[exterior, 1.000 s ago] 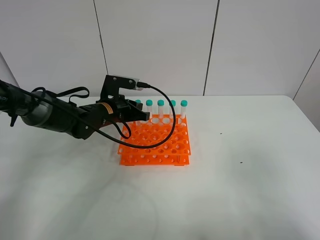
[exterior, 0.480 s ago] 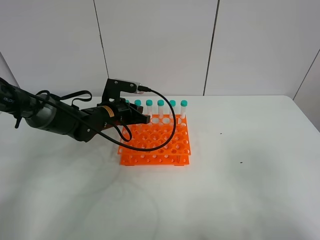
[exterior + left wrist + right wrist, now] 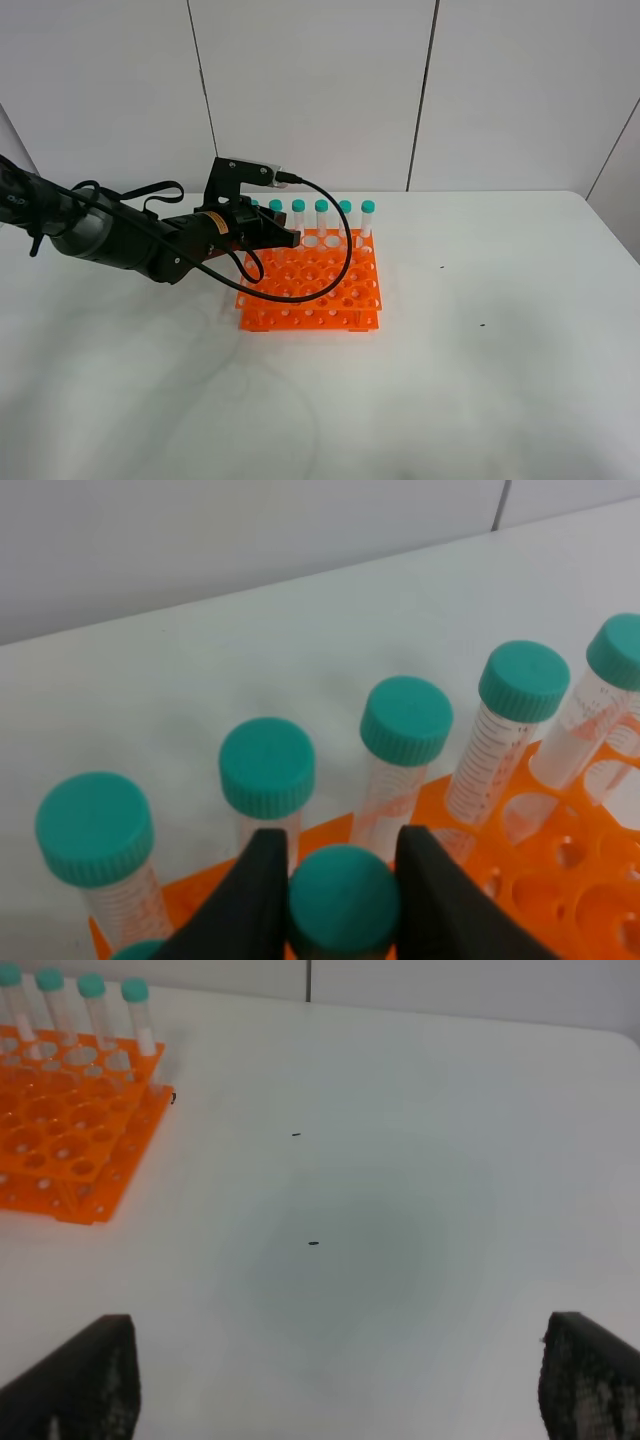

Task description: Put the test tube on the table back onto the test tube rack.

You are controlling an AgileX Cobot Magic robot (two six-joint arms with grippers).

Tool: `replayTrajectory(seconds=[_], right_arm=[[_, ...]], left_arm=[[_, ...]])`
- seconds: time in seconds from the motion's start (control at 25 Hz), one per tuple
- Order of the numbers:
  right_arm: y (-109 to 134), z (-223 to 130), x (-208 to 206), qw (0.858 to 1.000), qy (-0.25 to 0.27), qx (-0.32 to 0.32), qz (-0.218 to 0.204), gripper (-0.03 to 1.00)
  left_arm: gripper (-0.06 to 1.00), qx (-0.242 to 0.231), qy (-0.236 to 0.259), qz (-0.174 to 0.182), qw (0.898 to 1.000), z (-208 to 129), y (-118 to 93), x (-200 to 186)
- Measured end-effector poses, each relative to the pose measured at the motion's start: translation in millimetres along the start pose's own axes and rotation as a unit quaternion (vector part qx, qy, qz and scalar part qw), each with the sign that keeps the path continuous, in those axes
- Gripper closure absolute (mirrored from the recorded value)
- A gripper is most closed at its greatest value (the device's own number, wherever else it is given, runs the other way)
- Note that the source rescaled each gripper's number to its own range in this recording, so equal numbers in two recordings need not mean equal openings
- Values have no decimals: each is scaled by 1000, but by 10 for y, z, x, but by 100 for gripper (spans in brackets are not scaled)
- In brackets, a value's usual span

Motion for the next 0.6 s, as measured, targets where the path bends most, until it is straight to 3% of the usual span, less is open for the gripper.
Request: replayTrajectory(seconds=[0.12, 0.2, 0.32, 0.6], right_arm=[[0, 0, 0, 1000, 0, 0, 0, 8], [0, 0, 0, 1000, 0, 0, 0, 8], [0, 0, 0, 1000, 0, 0, 0, 8], [0, 0, 0, 1000, 0, 0, 0, 8]], left_arm=[[63, -1, 1, 0, 1000, -5, -1, 2], [57, -1, 0, 0, 1000, 0, 0, 0], [55, -2, -10, 2, 1000, 98, 15, -33], [54, 3, -55, 13, 998, 667, 110, -305]])
Point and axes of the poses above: a point on each arm's last joint axis where the gripper is mounted, x pointing out along that axis toward the gripper, y along the wrist's bending axis when the last joint is at zero, z = x × y, the point moved 9 cm from there along x, pointing out along that axis toward the gripper, and after that the axes turned 12 degrees about x, right-handed, at the moved point
